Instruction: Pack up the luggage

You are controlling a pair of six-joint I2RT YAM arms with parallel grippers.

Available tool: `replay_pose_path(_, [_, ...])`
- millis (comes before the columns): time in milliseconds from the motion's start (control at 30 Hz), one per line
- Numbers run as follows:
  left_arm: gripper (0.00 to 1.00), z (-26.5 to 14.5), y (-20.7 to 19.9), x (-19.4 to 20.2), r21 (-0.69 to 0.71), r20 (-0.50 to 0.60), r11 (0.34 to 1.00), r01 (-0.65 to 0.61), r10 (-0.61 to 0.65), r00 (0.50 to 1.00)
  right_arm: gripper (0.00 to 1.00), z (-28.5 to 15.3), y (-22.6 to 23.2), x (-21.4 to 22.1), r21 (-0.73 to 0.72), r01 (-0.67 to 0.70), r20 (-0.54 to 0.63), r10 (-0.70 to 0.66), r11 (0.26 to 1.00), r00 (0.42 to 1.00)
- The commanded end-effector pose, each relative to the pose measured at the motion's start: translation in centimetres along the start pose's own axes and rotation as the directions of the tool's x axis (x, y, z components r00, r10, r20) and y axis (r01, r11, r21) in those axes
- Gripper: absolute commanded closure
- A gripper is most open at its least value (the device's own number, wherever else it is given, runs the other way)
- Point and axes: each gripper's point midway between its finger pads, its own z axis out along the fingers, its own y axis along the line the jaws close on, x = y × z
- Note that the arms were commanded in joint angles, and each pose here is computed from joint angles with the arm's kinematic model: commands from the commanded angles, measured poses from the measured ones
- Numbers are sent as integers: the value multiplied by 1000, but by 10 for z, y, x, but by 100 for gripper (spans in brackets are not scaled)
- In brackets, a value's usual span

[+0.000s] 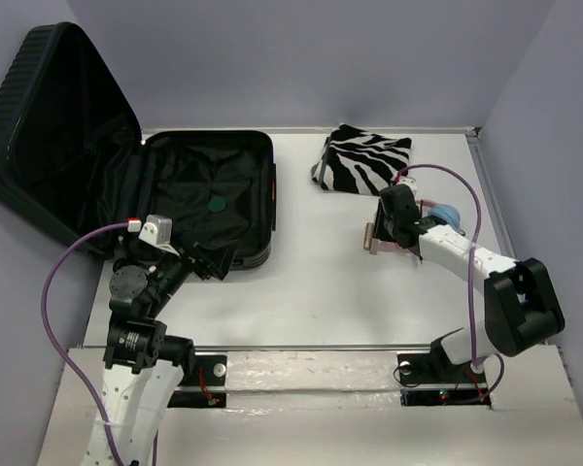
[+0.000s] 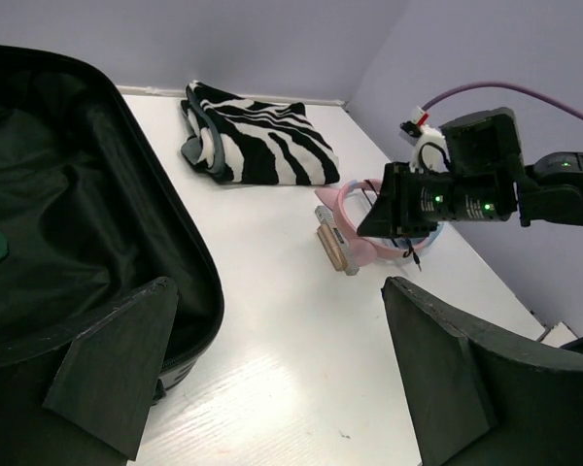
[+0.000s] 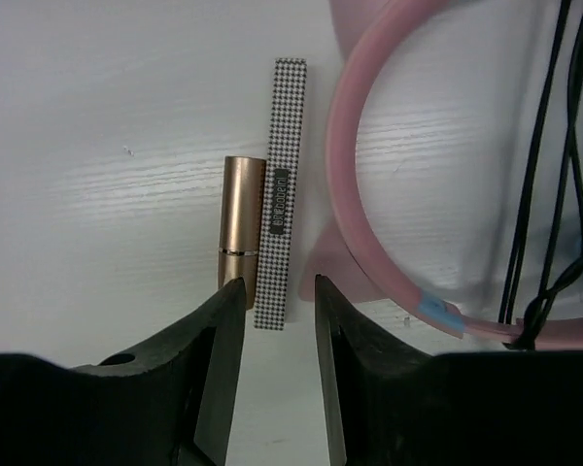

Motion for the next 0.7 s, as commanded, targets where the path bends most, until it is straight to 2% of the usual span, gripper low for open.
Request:
replay_pose_path(0, [1, 0, -13, -17, 43, 41, 999, -23, 21, 999, 60, 10, 12, -2, -22, 57, -10, -58, 998, 998])
replay_pose_path(533, [1, 2, -11, -14, 42, 29, 999, -18, 17, 999, 63, 42, 31, 4, -48, 93, -82, -96, 995, 992])
replay_pose_path(667, [1, 2, -11, -14, 41, 28, 999, -17, 16, 999, 69, 52, 32, 12, -43, 101, -112, -105, 994, 988])
